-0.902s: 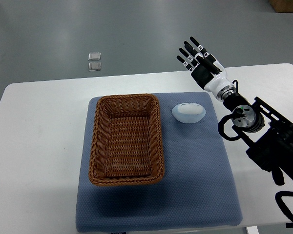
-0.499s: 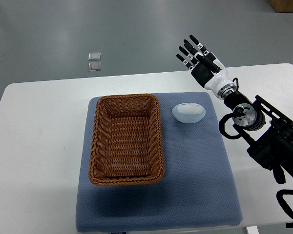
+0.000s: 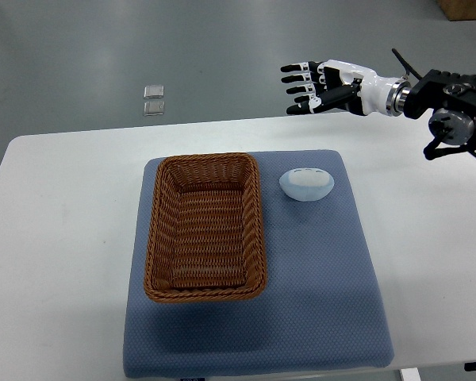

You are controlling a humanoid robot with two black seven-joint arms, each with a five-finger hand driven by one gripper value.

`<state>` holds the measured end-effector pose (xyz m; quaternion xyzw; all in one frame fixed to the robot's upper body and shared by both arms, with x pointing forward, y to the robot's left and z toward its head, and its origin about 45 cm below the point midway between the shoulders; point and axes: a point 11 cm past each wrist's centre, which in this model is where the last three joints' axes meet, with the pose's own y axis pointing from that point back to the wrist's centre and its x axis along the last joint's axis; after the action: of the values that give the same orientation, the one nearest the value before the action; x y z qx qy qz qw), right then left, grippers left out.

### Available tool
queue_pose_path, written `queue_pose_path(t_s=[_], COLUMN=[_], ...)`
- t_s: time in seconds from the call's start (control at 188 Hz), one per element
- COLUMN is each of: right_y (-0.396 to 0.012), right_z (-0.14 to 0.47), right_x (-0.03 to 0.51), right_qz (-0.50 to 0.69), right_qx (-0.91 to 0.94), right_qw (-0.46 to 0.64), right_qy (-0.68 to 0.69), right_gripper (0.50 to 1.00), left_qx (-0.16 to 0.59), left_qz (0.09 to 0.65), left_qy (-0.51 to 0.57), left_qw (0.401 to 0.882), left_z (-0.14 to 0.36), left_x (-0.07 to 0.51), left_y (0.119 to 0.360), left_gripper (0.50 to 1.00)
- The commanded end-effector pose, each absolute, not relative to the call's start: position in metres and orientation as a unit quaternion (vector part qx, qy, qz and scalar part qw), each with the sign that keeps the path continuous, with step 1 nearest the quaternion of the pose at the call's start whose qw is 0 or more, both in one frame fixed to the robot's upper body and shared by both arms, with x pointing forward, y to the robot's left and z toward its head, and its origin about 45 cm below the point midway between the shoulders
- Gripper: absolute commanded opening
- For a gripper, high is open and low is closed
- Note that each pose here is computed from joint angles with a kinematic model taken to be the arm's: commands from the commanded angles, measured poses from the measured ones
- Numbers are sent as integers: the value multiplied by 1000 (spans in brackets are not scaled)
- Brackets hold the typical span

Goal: Place blue toy in brown basket
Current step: 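Lower the right hand over the pale toy and close fingers around it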

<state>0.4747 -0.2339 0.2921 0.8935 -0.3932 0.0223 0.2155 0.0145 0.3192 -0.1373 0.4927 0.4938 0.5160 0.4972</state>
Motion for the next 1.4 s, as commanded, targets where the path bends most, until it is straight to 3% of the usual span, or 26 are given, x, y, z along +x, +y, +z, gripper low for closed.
queue_pose_path(t_s=[0.0,0.398,0.722,1.396], right_y=[-236,-215,-196,-212], right_z=[305,284,264,212], right_x=[467,450,447,437], right_qz=[87,169,185,186], right_qx=[876,810,805,787], right_qw=[336,479,483,511], right_qy=[-335,-292,-289,-291], right_gripper=[907,897,891,866], left_qx=[493,494,495,495], left_qz=[516,517,518,519], left_qy=[494,493,491,491], left_qw=[497,496,494,494], left_z=[-137,-137,-137,-137], left_x=[14,14,14,14], left_y=[319,321,322,323], left_gripper=[1000,1000,1000,1000])
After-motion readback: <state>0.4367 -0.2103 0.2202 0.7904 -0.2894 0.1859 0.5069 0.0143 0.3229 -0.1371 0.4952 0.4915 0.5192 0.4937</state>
